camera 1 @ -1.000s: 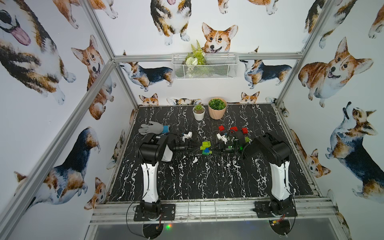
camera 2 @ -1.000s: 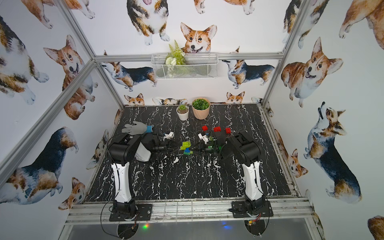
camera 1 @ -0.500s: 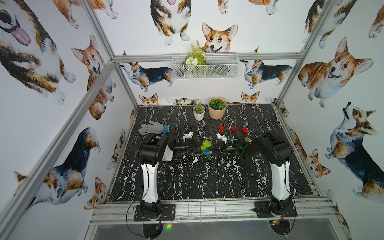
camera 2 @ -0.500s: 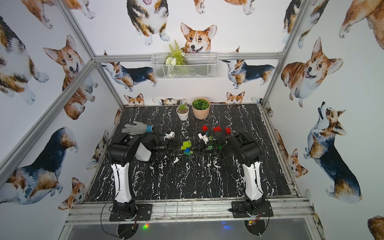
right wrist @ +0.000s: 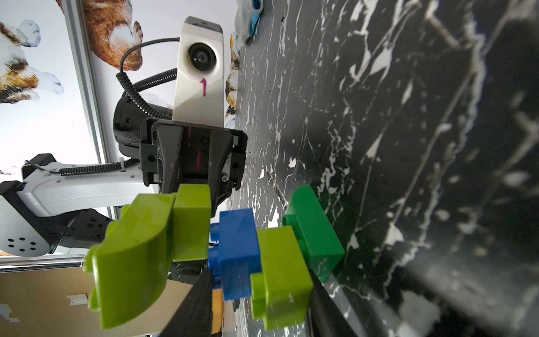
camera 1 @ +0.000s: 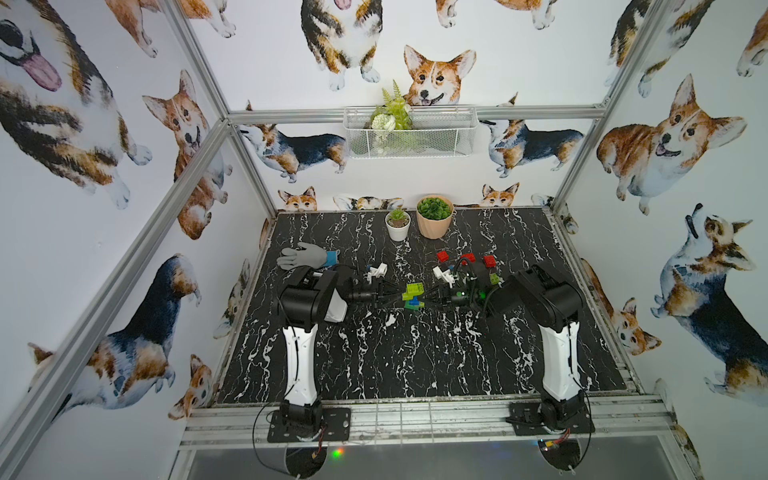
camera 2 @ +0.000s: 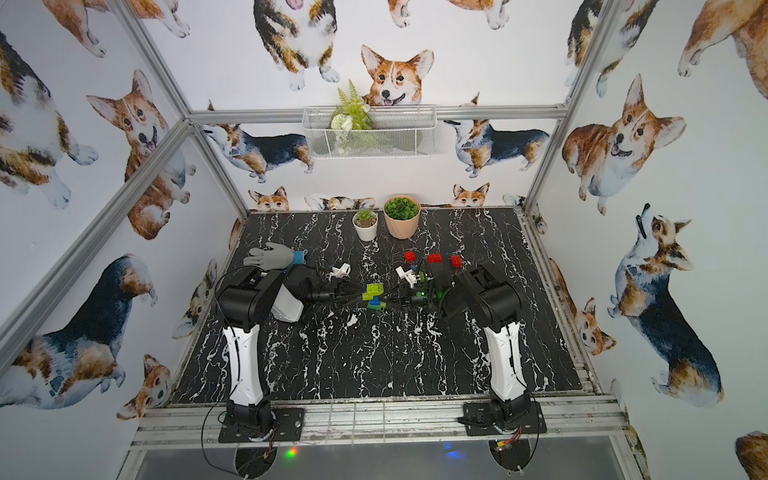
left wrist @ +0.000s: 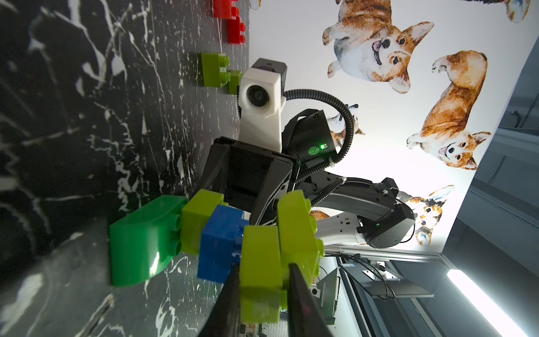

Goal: Assemble the letter s with lego
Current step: Assemble the lego brick with the lego brick.

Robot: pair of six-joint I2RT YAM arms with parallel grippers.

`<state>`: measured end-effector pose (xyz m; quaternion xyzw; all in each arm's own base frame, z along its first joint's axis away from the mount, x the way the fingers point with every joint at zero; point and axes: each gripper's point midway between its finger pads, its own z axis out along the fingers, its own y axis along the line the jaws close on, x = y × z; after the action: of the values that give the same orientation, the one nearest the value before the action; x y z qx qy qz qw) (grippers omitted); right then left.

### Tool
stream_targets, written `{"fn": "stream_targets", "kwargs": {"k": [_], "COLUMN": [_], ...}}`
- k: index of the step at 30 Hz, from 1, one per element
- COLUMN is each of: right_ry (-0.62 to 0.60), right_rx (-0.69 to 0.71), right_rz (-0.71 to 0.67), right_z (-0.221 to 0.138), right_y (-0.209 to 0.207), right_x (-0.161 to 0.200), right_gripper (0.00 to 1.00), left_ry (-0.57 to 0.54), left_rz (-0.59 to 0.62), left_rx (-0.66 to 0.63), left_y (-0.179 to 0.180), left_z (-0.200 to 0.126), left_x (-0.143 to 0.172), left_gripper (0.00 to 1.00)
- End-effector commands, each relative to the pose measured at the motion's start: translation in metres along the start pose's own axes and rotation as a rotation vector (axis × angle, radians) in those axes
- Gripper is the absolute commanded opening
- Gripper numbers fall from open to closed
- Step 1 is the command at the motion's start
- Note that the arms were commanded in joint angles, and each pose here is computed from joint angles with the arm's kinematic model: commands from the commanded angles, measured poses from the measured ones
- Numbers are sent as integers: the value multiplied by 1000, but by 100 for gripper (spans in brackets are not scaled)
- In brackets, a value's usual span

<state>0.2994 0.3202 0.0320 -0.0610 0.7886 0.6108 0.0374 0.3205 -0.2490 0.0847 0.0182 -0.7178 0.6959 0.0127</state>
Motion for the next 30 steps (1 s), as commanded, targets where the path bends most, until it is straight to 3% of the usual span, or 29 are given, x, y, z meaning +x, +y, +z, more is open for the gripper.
{"fn": "stream_targets", "kwargs": {"k": [1, 15, 30], "right_ry": [-60, -64, -48], "right_rx": [311, 305, 307], "right_rz": [312, 346, 341], "right_z": [-13, -13, -14], "right_y": [-85, -91, -87], "right_x": [23, 22, 15], "right_gripper": [46, 45, 43], "left_ry": [59, 73, 110], "left_rz": [-68, -76, 2], "left_rx": [6, 4, 16], "left_y": [0, 4, -6], "left_z": [0, 1, 2], "left_x": [9, 10, 6], "left_gripper": [8, 8, 8]}}
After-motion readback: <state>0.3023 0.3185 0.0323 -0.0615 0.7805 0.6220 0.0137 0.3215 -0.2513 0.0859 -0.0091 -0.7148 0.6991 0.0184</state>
